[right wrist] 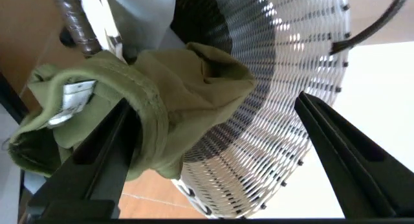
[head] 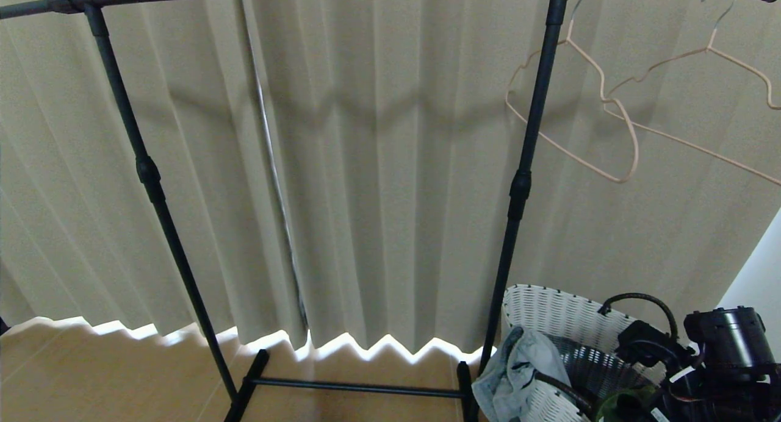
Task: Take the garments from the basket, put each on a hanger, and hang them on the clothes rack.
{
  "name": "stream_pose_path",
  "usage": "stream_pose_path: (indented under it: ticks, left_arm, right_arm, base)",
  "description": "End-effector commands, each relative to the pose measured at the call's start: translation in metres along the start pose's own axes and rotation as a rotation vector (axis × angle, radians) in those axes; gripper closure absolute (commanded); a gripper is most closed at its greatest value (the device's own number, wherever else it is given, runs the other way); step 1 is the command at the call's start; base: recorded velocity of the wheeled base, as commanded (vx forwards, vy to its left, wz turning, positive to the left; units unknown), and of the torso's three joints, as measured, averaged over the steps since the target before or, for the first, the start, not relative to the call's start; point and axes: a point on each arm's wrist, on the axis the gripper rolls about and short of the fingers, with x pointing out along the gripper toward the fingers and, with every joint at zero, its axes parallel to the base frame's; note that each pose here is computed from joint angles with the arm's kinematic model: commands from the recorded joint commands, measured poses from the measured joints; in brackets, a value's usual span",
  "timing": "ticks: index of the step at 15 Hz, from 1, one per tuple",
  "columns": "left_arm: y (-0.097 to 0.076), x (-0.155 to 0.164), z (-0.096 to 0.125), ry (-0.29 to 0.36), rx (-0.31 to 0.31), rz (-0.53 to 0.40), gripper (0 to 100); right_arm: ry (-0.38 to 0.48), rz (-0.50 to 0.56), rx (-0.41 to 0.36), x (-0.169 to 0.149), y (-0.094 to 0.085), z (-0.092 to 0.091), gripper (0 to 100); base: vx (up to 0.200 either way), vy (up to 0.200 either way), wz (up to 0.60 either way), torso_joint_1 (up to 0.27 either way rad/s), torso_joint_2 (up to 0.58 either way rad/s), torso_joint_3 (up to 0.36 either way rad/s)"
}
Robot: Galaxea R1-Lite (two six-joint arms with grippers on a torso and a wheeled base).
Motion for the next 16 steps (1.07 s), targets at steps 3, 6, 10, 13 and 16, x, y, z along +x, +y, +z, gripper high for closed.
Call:
stream_pose_path:
  ticks: [3,6,10,13,16]
  left_arm:
    - [0.0,0.0,0.0,0.001,0.002,0.0,0]
    - [0.0,0.0,0.0,0.001,0.002,-0.001,0]
    - [0.0,0.0,0.0,0.001,-0.001,0.0,0]
    - [0.0,0.0,0.0,0.001,-0.002,0.0,0]
    - [0.0,0.0,0.0,0.001,-0.001,-0.003,0]
  right_arm:
    - [0.032,0.0,-0.005,0.01,0.002,-0.001,100]
    - [0.011,-0.028,0.003,0.005,-0.001,0.001,100]
    - [-0.077,-0.069,0.031,-0.015,-0.007,0.002,100]
    - [-0.2,-0.119,0.062,-0.044,-0.012,0.0,100]
    - [-0.386,-0.198,0.155,-0.085,-0.017,-0.009,100]
  base:
    - [0.0,0.0,0.0,0.0,0.0,0.0]
    - [0.0,0.0,0.0,0.0,0.0,0.0]
    - [0.0,0.0,0.0,0.0,0.0,0.0]
    - [0.0,0.0,0.0,0.0,0.0,0.0]
    - [0.0,0.0,0.0,0.0,0.0,0.0]
